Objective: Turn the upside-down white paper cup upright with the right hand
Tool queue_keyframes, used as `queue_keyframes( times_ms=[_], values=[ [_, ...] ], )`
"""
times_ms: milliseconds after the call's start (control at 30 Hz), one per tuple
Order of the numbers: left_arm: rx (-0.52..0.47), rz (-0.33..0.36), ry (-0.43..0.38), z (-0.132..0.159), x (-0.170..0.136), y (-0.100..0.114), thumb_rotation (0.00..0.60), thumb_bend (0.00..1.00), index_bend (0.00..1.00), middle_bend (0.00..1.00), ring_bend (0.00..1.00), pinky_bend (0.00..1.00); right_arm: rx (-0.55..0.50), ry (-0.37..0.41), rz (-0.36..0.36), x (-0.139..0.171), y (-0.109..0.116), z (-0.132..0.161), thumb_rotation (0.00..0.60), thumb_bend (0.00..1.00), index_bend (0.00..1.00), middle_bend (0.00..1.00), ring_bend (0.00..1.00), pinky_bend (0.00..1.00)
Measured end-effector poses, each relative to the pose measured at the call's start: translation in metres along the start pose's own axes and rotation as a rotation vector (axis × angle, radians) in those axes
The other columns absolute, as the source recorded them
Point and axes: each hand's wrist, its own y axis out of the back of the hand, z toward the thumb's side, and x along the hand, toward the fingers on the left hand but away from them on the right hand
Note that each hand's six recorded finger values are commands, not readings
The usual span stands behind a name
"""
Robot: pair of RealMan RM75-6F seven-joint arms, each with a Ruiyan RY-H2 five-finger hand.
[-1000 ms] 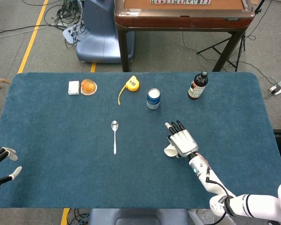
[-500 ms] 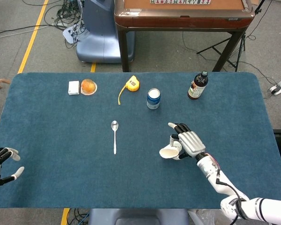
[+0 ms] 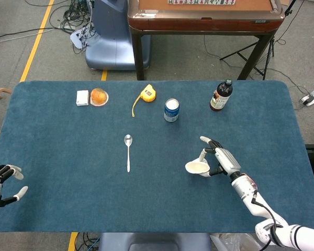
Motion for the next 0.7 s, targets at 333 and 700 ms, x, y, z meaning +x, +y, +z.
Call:
queue_keyframes(
  times_ms=[333,700],
  values=[
    [0.001,0.001,0.001,0.000,0.000,0.000,0.600,0.17,0.54,0.41,0.30,0.60,-0.049,-0.008,0.012,-0.002,-0.007,-0.015,0.600,0.00,0.55,0.07,0.00,0.00],
    [0.001,0.002,0.000,0.000,0.000,0.000,0.600,0.17,0.54,0.41,0.30,0.60,-0.033,-0.006,0.021,0.000,-0.006,-0.020,0.600,0.00,0.51,0.05,0.00,0.00]
  ],
)
